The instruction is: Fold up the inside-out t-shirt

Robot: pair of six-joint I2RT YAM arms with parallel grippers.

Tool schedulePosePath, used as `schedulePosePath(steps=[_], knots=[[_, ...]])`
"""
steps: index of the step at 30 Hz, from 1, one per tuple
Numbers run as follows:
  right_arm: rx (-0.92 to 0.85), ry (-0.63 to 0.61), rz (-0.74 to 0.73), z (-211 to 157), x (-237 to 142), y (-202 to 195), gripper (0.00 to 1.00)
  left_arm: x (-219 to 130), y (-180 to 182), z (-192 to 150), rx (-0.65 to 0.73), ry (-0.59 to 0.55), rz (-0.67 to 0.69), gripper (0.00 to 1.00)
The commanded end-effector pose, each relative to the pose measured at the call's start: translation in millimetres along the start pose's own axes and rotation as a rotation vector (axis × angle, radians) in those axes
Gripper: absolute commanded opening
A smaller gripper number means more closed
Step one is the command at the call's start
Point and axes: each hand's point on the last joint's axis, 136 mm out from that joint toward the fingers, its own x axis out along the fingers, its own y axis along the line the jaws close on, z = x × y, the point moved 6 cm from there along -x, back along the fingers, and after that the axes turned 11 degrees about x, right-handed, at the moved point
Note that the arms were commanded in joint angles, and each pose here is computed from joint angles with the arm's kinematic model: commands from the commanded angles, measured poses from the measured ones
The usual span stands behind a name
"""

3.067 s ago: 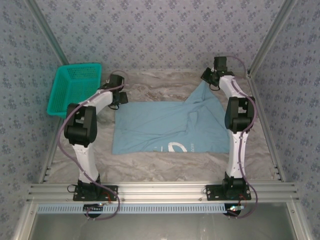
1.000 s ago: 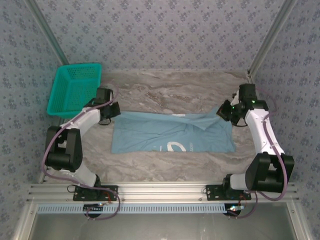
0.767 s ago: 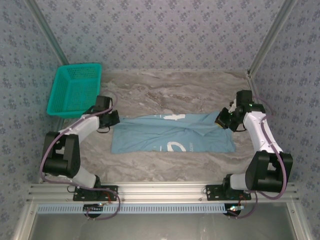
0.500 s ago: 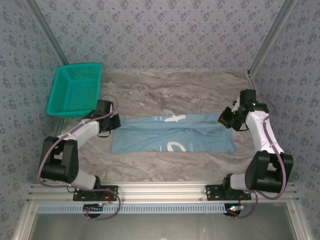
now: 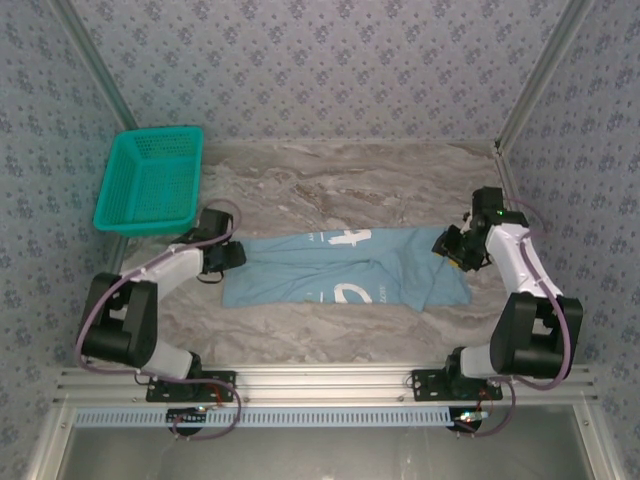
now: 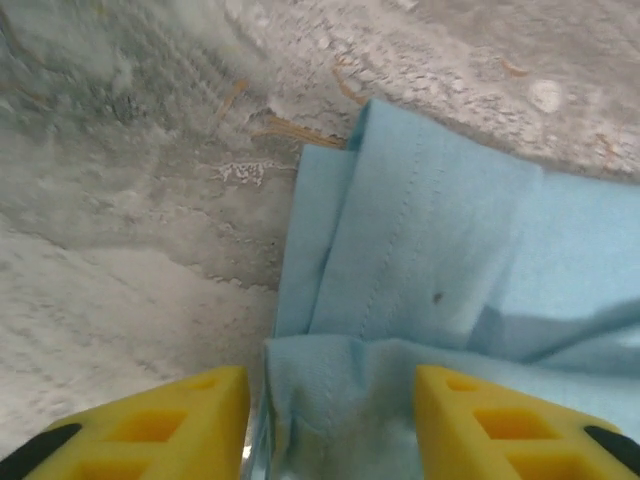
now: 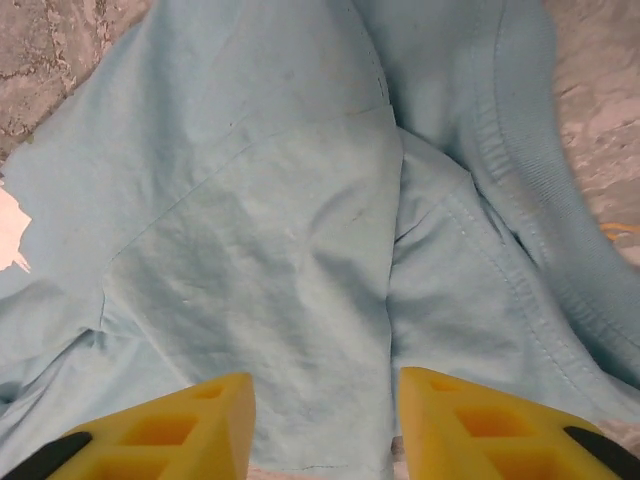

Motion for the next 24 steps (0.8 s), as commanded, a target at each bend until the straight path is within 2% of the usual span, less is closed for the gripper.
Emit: schedulePosePath(steps=[1,5,8,13,15,17,18,21,24], knots=[[-0.093,-0.079,-0.032,-12.8,-7.2,10.7,0.49,-30.3,0.5,10.7,0.025,-0.120,0.055,0.59],[-0.237,-0.009,0.003,-48.2,8.9,41.2,0.52,-40.1,-24.0,16.3,0.036,-0.179,-0.131,0.67],[-0.340,0.025,-0.050,-67.5,27.9,53.2,0.55,-41.3,-46.2,17.4,0.070,-0.194,-0.247,0.68],[-0.415,0.058,-0.212,-72.6,61.6,51.7,0.55,-40.2,-66.8,17.7,0.111,-0.196,-0.295,0.69],[-0.424,0.077,-0.264,-70.6,72.8,49.2,0.48,-37.8,-69.0,17.6,0.115,-0.185,-0.295,0.69],[-0.453,0.085,-0.322,-65.0,75.9,48.3,0.31,-35.8,-71.9,18.0,0.123,-0.170,-0.298,0.69],[-0.462,0.071,-0.350,-60.2,72.8,48.5,0.26,-35.4,-73.8,17.7,0.130,-0.163,-0.302,0.69],[-0.476,0.039,-0.408,-49.2,60.1,43.6,0.22,-37.4,-86.9,17.4,0.177,-0.166,-0.343,0.69],[-0.415,0.064,-0.387,-37.6,55.2,33.8,0.17,-39.2,-105.5,16.8,0.228,-0.179,-0.407,0.69]])
